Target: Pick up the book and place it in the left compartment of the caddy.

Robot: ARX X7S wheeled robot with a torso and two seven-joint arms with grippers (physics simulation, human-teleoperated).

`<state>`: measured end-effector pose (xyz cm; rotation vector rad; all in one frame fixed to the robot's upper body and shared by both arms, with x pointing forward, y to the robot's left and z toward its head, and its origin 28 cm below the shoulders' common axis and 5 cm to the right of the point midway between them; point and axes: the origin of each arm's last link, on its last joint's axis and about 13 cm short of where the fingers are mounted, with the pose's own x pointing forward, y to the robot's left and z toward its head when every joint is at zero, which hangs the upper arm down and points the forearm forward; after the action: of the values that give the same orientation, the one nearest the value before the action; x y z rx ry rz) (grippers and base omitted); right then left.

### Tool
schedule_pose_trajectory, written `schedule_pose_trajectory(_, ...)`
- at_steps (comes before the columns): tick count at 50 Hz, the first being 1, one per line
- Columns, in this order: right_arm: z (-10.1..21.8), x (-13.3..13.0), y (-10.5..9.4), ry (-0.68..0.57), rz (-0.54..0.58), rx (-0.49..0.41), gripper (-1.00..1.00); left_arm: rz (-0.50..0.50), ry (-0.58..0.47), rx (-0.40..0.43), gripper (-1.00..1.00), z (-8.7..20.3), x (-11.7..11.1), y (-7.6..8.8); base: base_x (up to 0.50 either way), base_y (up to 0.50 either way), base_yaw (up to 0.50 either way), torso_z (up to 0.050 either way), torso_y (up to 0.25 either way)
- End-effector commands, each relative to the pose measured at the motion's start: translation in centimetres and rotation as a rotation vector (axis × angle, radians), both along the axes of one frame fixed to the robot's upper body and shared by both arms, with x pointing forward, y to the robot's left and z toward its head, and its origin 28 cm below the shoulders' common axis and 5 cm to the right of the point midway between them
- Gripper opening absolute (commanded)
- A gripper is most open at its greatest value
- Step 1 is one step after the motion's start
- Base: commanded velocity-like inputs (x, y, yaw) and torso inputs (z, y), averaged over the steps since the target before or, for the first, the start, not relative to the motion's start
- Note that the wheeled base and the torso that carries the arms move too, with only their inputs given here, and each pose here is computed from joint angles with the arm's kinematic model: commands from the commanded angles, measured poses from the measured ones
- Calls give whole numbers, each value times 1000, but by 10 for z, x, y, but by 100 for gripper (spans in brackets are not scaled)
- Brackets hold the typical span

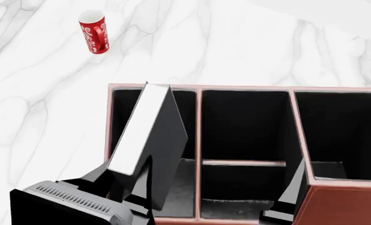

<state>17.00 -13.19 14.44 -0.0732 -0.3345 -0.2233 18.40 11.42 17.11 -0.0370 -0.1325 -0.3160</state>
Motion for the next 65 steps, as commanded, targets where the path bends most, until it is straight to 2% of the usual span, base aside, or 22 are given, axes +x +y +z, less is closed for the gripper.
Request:
schedule_pose_trajectory(1, -1, 0, 0, 3, -2, -1, 100, 54, -7, -16, -100, -5, 16, -2, 0, 0, 0, 0, 0)
schedule_pose_trajectory(16, 0, 0, -1, 2, -5, 1, 100, 104, 17, -6, -100, -17, 30, -3, 0, 0, 0, 1, 1)
schedule_pose_trajectory(34, -1, 0, -1, 6, -7, -3, 100, 87, 58, 8, -100, -34, 45, -6, 0, 0, 0, 0, 1)
schedule_pose_trajectory(42, -1, 0, -1, 6, -7, -3, 100, 122, 67, 3, -100, -41, 51, -6, 0, 0, 0, 0, 1)
schedule_pose_trajectory(65, -1, 0, -1, 4, -7, -1, 100, 173, 81, -13, -100, -55, 53, -18, 0, 0, 0, 0, 2)
